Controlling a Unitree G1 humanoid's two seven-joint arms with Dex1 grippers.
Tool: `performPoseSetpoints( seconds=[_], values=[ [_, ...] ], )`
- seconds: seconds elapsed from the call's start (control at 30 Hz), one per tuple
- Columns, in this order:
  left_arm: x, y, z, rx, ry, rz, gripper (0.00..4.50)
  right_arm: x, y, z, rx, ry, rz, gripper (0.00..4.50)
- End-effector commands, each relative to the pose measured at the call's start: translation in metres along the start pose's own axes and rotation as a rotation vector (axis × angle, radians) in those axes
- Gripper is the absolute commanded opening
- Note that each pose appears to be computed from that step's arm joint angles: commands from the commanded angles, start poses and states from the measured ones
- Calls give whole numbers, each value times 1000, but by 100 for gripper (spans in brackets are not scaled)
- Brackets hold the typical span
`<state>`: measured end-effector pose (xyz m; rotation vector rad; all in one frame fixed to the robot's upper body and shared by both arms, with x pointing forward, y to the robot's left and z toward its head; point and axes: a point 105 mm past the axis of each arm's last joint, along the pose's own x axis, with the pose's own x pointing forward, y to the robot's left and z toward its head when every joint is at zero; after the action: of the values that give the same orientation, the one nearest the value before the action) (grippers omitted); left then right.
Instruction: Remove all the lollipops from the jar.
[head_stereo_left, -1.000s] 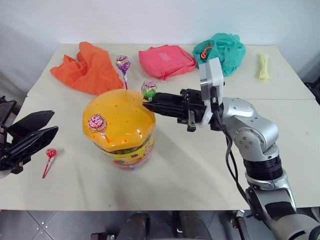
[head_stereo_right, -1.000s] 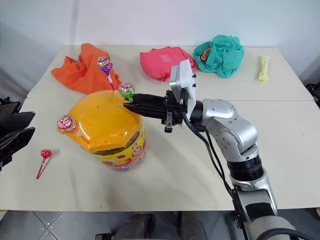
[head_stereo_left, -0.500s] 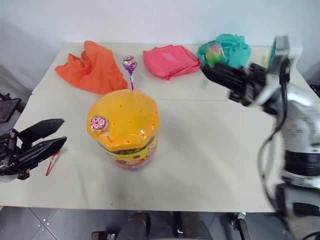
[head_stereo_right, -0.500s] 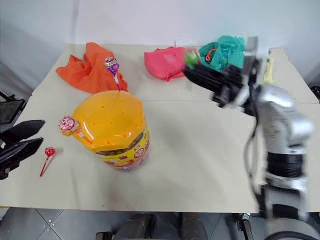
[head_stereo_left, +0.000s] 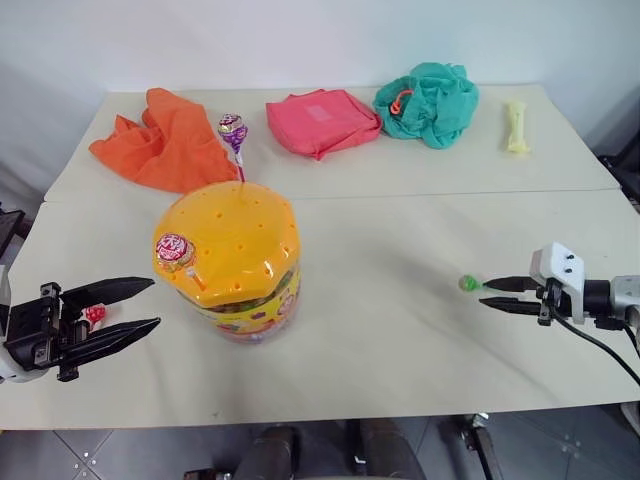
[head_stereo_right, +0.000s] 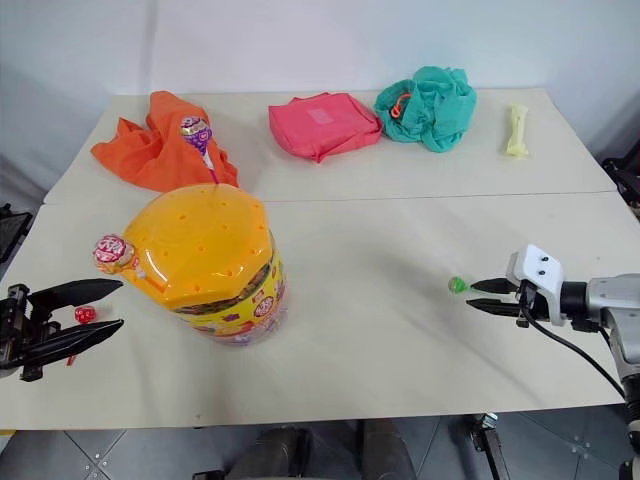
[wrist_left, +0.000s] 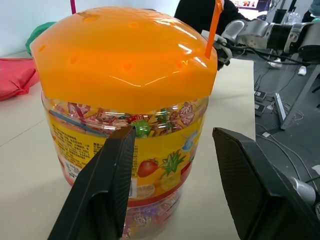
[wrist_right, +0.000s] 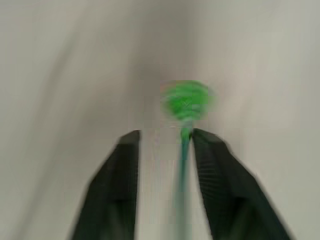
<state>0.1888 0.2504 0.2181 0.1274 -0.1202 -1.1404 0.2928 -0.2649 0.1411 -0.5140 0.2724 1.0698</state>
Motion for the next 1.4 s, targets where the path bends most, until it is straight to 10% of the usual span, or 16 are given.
performPoseSetpoints(
  seconds=[0.03, 0.37, 1.13, 1.4],
  values=[
    [-7, 2, 6, 0, -25, 25, 261, -3, 3, 57, -121, -264, 42, 306],
    [-25, 5, 6, -23, -153, 169, 261, 43, 69, 224, -279, -745, 489, 338],
    [-28, 6, 0, -12, -181, 226, 261, 144, 144, 318, -479, -595, 879, 338],
    [-15, -2, 15, 23, -219, 168, 261, 151, 145, 321, -500, -598, 887, 111]
  ],
)
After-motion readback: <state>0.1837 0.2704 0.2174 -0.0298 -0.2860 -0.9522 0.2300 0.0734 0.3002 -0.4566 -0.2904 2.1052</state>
